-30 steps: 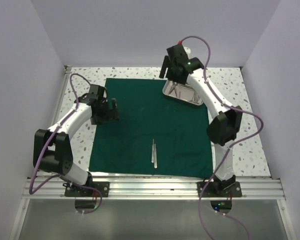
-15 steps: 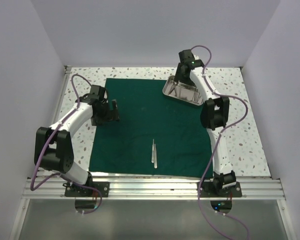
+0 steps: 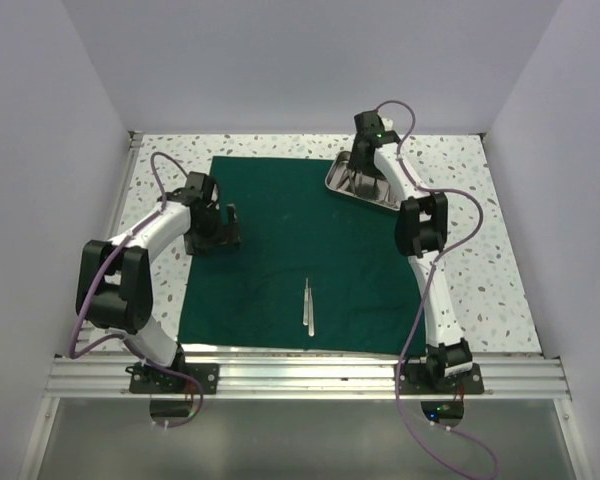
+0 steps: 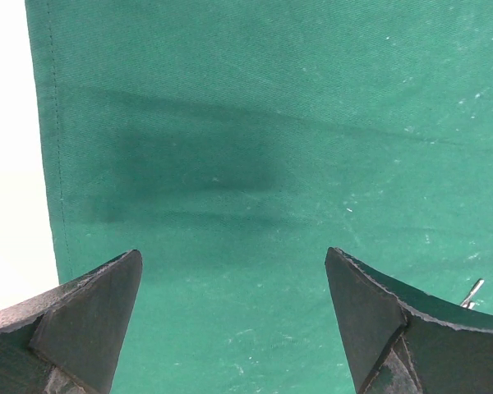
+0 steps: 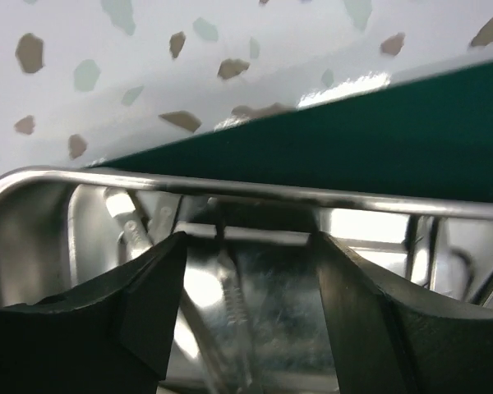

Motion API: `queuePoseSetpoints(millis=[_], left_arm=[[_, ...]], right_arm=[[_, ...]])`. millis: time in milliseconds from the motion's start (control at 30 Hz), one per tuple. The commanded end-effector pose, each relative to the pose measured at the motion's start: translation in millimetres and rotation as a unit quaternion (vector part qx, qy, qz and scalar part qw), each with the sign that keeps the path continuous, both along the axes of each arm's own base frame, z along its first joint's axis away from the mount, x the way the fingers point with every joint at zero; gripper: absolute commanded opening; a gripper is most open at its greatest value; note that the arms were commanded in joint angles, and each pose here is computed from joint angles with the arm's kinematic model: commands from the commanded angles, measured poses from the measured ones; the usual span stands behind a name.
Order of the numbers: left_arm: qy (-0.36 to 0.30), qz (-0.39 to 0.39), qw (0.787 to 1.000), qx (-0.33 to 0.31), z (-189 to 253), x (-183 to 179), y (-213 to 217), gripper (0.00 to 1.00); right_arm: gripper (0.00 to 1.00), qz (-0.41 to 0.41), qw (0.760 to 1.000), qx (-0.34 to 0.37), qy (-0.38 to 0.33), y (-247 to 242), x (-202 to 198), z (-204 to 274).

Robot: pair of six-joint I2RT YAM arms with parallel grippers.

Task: Open and lay out the surgical kit
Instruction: Pick up the medical item from the container.

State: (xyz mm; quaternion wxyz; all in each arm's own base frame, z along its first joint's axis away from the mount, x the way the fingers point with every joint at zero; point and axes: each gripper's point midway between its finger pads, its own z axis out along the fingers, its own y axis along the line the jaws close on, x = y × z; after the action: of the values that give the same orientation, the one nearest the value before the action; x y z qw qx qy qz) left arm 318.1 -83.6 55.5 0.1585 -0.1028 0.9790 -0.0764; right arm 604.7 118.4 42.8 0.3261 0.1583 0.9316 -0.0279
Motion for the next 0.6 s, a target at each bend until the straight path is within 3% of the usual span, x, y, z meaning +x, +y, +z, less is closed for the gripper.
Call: queuePoseSetpoints(millis=[0,233,367,567], left_arm=[[-0.010,-0.010,1.000,-0.001,6.8,8.0,-1.8,0.97],[0.001,-0.011,1.000,0.002,-0.1,10.6,-1.6,0.97],[0.004,-0.009,1.000,0.003,-1.4,13.6,-1.4,0.97],[0.006,-0.008,1.000,0.003,-4.4,14.0,0.1,0.97]], right_arm=[[0.66,-0.012,0.999,-0.022,-0.039,-6.2,18.4,8.6],[0.62,-0.031,0.998,-0.025,-0.048,-8.3,26.8,-6.6],[0.53,-0.032,0.998,-0.039,-0.029,-12.2,20.1,-18.4],[0.45,0.002,0.995,-0.100,0.012,-16.2,2.5,-30.5]])
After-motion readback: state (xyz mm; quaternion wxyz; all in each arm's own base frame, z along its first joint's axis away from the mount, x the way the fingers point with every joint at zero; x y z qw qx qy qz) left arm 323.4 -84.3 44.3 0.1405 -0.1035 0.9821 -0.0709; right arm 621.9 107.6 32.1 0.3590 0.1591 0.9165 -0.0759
